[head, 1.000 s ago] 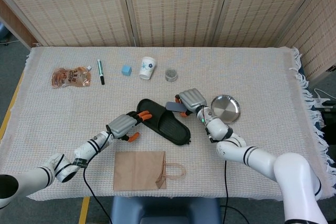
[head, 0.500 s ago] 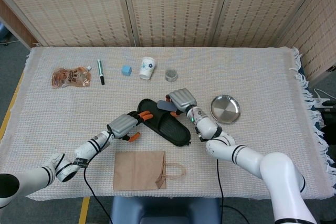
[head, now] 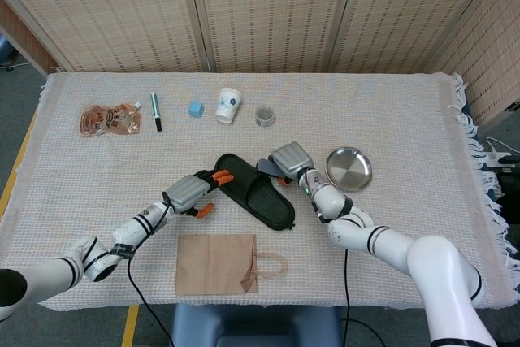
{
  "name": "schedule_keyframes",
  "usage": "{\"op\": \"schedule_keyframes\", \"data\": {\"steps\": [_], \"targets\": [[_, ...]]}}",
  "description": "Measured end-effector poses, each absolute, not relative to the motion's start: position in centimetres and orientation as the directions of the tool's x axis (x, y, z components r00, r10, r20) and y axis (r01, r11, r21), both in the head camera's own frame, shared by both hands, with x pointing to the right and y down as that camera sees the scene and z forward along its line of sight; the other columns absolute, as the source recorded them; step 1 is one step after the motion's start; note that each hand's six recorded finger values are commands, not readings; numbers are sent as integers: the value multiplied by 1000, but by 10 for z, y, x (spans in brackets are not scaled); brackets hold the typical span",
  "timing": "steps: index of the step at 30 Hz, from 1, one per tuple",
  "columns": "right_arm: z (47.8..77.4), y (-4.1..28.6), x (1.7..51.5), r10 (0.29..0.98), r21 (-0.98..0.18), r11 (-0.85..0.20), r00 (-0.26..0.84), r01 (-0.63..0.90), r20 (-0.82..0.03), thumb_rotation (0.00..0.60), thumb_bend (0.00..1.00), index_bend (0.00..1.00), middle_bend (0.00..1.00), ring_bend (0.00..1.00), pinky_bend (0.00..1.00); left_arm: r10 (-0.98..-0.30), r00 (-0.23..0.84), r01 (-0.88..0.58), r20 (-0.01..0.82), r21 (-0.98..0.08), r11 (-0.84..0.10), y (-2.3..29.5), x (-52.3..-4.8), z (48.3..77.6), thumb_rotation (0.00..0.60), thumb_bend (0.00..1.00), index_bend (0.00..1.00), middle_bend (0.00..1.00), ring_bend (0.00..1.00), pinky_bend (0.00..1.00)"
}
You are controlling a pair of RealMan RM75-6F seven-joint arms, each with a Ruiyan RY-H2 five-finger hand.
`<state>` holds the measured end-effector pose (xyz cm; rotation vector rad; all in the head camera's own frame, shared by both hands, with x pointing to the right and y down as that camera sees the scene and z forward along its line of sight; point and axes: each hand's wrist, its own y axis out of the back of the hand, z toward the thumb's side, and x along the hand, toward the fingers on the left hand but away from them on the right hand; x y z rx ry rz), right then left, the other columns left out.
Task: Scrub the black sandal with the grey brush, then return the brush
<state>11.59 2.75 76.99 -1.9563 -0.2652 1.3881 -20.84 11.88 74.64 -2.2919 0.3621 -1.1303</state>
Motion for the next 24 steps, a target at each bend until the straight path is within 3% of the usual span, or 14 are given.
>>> {"op": "schedule_keyframes", "data": {"steps": [11, 24], "targets": [[766, 22, 82, 539, -660, -726, 435, -194, -721, 600, 392, 808, 574, 550, 828, -460, 610, 6, 645, -585, -811, 118, -205, 749, 600, 556, 0, 0, 0, 101], [775, 35, 110, 487, -620, -709, 401, -337, -775, 600, 392, 804, 575, 549, 828, -461, 613, 16, 641, -594, -804, 119, -203, 748, 600, 556, 0, 0, 0, 100]]}}
